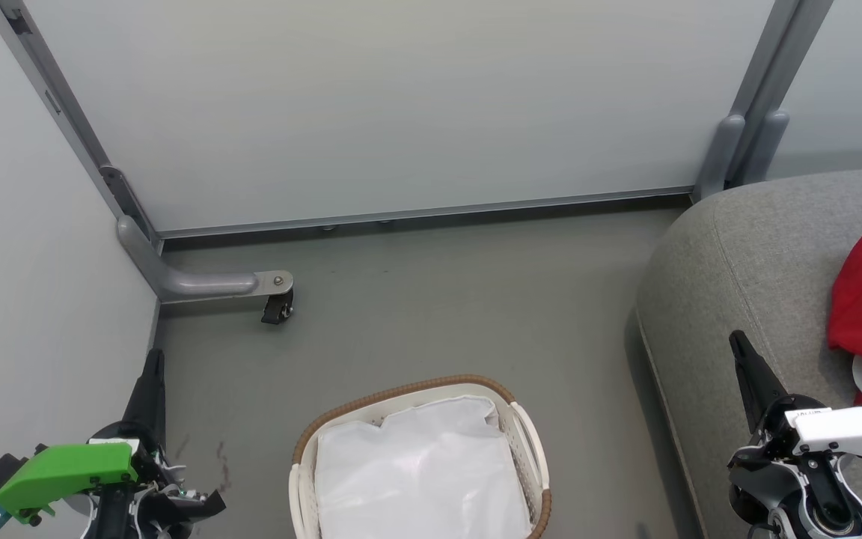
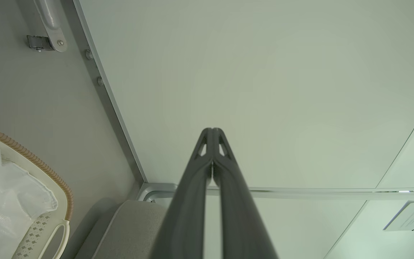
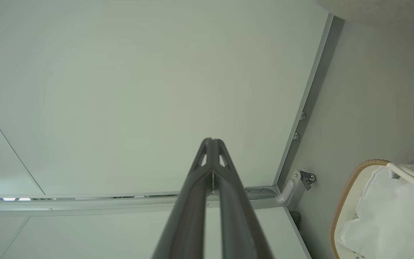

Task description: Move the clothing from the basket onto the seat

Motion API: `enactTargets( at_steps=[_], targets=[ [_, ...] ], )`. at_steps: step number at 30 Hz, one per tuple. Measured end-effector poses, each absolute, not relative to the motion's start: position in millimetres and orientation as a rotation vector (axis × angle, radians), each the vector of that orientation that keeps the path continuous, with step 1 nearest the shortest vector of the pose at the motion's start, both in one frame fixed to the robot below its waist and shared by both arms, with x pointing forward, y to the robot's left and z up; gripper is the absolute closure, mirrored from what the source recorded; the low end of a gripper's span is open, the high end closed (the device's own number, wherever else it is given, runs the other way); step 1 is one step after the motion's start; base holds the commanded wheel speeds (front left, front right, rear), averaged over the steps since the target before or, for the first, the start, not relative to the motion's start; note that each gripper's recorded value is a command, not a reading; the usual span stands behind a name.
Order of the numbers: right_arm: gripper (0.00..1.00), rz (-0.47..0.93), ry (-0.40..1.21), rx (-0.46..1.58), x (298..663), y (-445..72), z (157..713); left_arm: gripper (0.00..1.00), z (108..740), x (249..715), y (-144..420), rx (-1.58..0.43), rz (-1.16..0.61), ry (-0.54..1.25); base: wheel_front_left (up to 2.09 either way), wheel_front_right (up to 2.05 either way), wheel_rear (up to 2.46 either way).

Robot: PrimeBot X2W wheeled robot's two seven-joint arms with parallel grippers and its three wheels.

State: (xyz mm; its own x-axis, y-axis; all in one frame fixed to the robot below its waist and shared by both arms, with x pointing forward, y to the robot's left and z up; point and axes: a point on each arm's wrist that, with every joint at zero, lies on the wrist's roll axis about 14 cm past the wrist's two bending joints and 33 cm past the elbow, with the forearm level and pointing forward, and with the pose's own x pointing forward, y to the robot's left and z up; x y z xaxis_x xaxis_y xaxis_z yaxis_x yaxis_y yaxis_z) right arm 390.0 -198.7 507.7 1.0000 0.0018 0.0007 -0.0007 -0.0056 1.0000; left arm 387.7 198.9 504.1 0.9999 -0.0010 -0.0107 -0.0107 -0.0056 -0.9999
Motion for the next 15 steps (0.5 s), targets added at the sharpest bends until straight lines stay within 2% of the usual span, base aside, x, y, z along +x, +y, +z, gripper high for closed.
enactTargets(
  at_steps=[15],
  targets=[
    [1.0,0.002,0.001,1.576,390.0,-198.7,507.7,1.0,504.1,387.7,198.9,-1.577,0.008,0.009,0.0,0.0,0.0]
  ],
)
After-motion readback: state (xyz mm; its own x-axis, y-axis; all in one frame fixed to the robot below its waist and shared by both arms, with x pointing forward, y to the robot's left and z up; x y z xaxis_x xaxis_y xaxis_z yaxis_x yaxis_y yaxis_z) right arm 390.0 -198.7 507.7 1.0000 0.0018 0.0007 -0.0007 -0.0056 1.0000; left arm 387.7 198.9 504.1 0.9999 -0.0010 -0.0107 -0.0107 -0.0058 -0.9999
